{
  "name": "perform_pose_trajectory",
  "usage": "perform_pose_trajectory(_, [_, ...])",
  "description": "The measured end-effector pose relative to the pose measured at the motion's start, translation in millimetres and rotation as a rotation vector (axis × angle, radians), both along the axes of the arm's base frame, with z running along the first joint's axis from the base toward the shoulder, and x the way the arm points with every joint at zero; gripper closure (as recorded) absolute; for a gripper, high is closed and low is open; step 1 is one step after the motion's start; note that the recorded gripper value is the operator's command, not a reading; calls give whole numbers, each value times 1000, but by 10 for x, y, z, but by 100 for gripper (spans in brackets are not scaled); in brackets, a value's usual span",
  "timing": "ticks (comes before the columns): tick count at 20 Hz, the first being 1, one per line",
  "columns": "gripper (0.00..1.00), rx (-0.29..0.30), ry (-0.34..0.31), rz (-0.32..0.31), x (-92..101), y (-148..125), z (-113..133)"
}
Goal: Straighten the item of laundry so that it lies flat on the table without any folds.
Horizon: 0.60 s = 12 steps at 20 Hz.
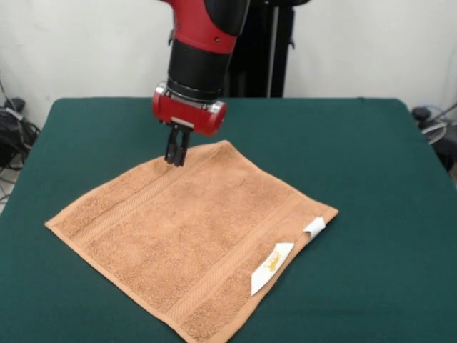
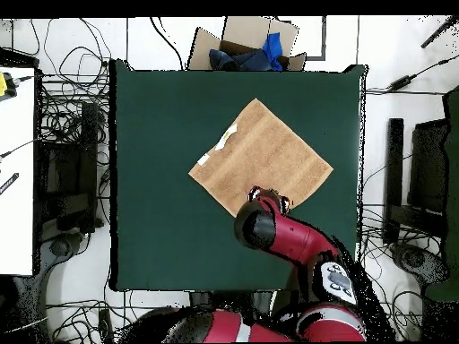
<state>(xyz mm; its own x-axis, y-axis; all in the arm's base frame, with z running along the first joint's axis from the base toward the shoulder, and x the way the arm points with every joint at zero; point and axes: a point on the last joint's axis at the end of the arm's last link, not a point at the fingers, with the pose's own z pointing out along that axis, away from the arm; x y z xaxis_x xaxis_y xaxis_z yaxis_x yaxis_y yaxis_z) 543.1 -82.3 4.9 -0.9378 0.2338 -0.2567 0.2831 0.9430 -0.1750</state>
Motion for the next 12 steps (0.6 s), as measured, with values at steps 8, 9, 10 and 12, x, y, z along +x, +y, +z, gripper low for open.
perform_pose_trajectory(8, [100,23,66,-12,-355,92,-169])
perform_pose_trajectory(9, [100,27,78,-14,-418,116,-179])
perform_pose_trajectory(10, [100,27,80,-14,-434,123,-181])
perform_pose_trajectory(12, [100,30,93,-13,-518,163,-186])
